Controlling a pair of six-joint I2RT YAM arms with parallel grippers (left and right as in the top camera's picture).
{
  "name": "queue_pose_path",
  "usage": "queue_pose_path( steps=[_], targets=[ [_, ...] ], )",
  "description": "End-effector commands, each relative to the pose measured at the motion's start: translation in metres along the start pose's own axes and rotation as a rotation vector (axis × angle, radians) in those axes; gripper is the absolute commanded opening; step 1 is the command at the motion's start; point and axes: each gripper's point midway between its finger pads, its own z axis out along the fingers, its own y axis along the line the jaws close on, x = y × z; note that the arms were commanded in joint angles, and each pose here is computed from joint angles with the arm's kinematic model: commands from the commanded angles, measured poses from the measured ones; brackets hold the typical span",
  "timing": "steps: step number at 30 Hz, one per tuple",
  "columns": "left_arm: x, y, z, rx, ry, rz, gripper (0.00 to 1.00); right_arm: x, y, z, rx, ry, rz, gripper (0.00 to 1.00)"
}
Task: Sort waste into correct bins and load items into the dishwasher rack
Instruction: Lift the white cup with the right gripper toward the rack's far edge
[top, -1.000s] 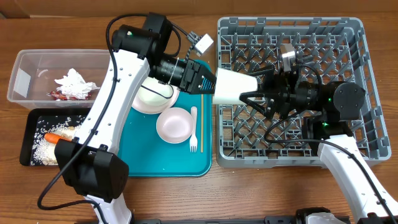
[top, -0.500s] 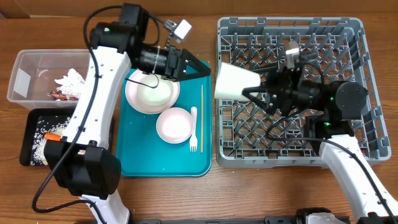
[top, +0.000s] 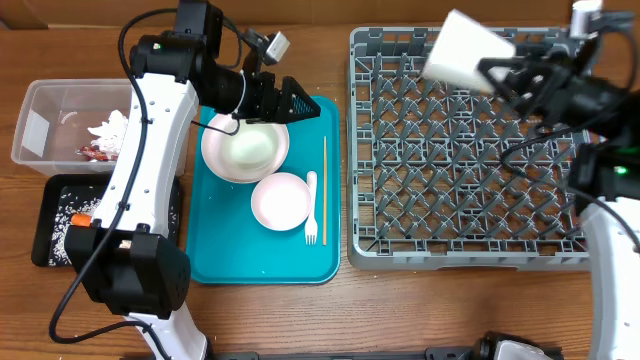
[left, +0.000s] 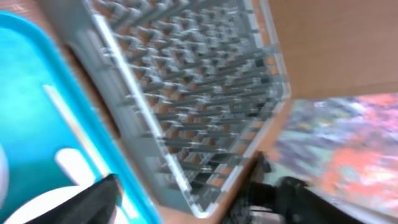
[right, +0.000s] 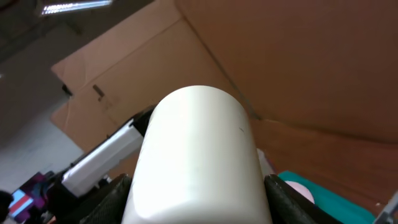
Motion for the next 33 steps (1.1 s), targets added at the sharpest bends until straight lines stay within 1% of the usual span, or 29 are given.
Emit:
queue_pose_path(
  steps=[1,5,11,16,19,23,27,33],
  targets=[
    [-0.003,0.036,-0.001,-0.188,-0.001,0.008,1.0,-0.02,-0.014,-0.01,0.052,-0.031,-0.015,0.38],
    [-0.01,0.046,-0.003,-0.249,-0.025,0.035,1.0,-0.031,-0.037,-0.012,0.08,-0.038,0.04,0.37],
    [-0.023,0.05,-0.005,-0.274,-0.065,0.076,1.0,-0.047,-0.068,-0.009,0.132,-0.07,0.121,0.35],
    [-0.027,0.049,-0.005,-0.275,-0.079,0.09,1.0,-0.067,-0.081,-0.012,0.226,-0.143,0.114,0.35],
    [-0.027,0.049,-0.005,-0.274,-0.08,0.091,1.0,-0.076,-0.09,-0.017,0.327,-0.17,0.096,0.35],
    [-0.027,0.049,-0.005,-0.274,-0.079,0.091,1.0,-0.077,-0.109,-0.032,0.56,-0.161,0.067,0.35],
    [-0.027,0.049,-0.005,-0.274,-0.079,0.091,1.0,-0.064,-0.128,-0.049,0.784,-0.11,0.041,0.35],
    [-0.027,0.049,-0.005,-0.274,-0.079,0.091,1.0,-0.038,-0.148,-0.055,0.958,-0.007,0.012,0.34]
  ],
)
